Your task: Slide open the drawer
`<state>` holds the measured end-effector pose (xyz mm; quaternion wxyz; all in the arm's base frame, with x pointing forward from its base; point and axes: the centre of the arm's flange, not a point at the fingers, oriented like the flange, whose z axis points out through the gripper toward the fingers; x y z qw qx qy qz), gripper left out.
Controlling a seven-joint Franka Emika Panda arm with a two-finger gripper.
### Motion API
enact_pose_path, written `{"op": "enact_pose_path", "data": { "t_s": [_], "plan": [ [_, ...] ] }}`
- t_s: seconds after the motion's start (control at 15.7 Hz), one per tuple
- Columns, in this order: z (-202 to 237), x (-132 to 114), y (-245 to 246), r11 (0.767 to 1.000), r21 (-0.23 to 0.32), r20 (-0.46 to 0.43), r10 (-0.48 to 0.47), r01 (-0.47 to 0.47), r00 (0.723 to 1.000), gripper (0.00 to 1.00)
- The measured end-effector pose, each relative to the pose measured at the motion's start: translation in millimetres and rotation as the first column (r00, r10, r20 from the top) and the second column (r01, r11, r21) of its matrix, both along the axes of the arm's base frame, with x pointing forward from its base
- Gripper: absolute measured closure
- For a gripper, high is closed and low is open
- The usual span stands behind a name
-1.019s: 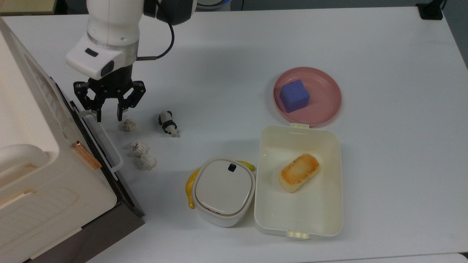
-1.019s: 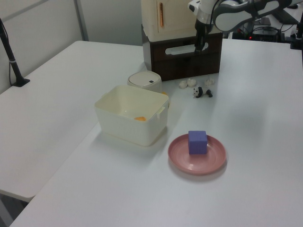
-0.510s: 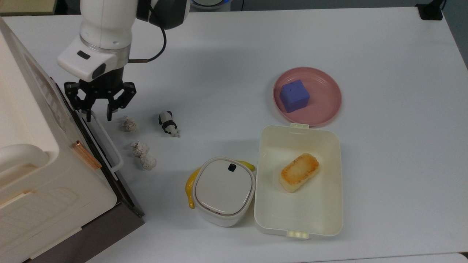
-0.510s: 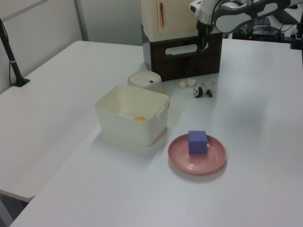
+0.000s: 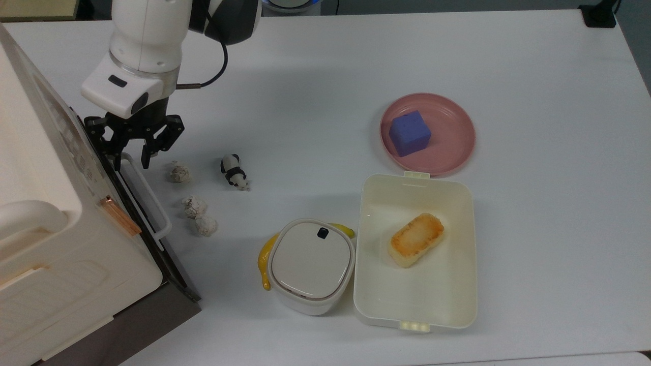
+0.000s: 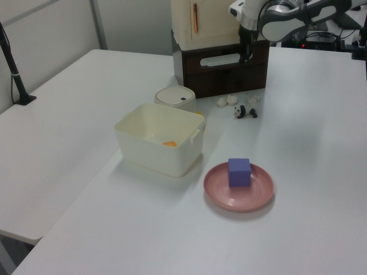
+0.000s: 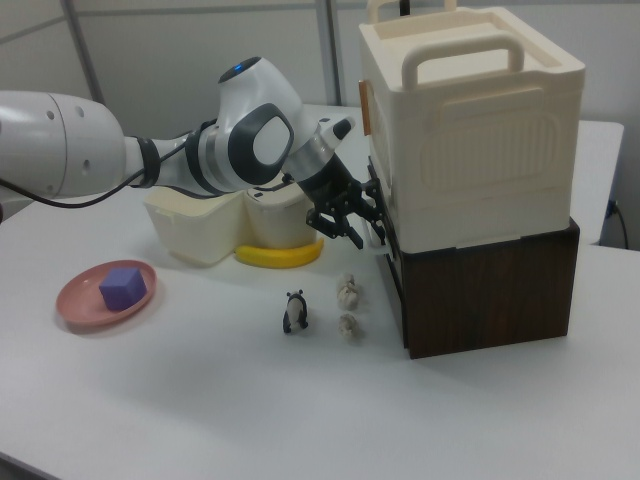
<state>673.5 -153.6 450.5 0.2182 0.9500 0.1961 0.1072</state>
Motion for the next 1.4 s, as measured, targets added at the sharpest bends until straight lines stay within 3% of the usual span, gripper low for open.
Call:
{"op": "enact_pose_path", "data": {
  "t_s": [0.38,0.51,0.76,1.4],
  "plan": [
    [-18.6,2.5,8.6,1.000,0.000,-0.032,0.020,-0.020,0.999,0.58],
    [-18.2,2.9,9.7,1.000,-0.001,-0.031,0.022,-0.022,0.999,0.70],
    [-18.4,5.3,25.7,1.000,0.002,-0.034,0.030,-0.030,0.999,0.75],
    [-16.3,-9.6,101.4,0.998,0.037,-0.233,0.067,-0.060,0.970,0.76]
  ]
}}
